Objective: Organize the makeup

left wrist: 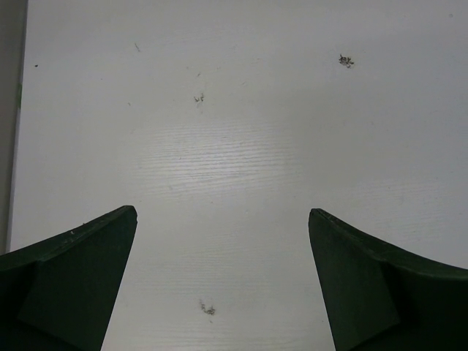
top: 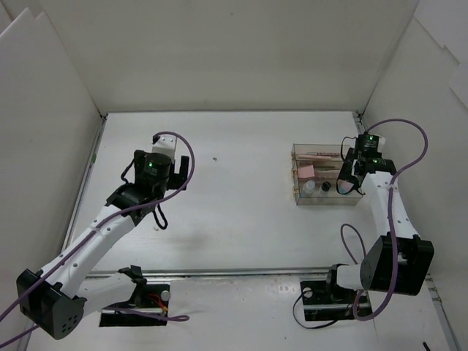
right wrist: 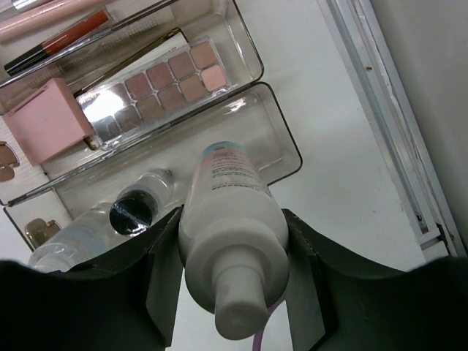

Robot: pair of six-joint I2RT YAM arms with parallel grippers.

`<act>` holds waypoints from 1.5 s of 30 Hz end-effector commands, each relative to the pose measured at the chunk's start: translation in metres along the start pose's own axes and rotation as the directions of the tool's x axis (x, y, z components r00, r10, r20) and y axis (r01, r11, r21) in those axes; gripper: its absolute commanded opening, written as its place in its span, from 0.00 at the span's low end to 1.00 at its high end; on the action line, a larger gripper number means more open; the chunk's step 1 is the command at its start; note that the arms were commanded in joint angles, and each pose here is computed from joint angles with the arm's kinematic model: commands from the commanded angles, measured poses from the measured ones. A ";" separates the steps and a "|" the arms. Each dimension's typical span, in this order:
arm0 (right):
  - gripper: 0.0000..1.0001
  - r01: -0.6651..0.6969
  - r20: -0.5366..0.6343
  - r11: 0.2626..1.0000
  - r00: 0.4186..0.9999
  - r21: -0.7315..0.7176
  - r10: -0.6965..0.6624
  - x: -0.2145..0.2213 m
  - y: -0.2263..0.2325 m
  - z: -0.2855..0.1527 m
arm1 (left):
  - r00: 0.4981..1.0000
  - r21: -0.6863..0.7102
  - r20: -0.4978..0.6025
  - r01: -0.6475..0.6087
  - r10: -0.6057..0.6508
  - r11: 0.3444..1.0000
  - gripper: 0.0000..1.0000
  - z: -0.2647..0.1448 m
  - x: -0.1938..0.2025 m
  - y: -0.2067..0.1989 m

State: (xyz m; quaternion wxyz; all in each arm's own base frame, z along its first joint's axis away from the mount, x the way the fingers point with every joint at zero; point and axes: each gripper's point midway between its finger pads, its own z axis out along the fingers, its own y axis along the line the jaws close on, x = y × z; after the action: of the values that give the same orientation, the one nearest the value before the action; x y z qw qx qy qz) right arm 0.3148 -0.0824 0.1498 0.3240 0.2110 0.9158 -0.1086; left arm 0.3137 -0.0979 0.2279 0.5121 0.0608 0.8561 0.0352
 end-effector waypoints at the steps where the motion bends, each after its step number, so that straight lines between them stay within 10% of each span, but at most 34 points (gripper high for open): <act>1: 0.00 -0.051 0.143 0.998 0.988 -0.037 0.056 -0.041 0.008 0.004 | 0.995 0.030 0.081 0.058 -0.061 0.998 1.00 -0.003 -0.025 -0.005; 45: 0.00 -0.107 0.060 0.994 0.993 0.015 0.106 0.011 -0.003 0.026 | 0.998 0.086 0.043 0.051 -0.055 0.995 0.99 0.007 -0.018 -0.021</act>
State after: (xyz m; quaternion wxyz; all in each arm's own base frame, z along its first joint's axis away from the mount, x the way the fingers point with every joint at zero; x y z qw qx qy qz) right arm 0.3197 -0.0813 0.1068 0.3319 0.2417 0.9072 -0.0912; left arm 0.3169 -0.1160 0.2170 0.5002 0.0758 0.8626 -0.0015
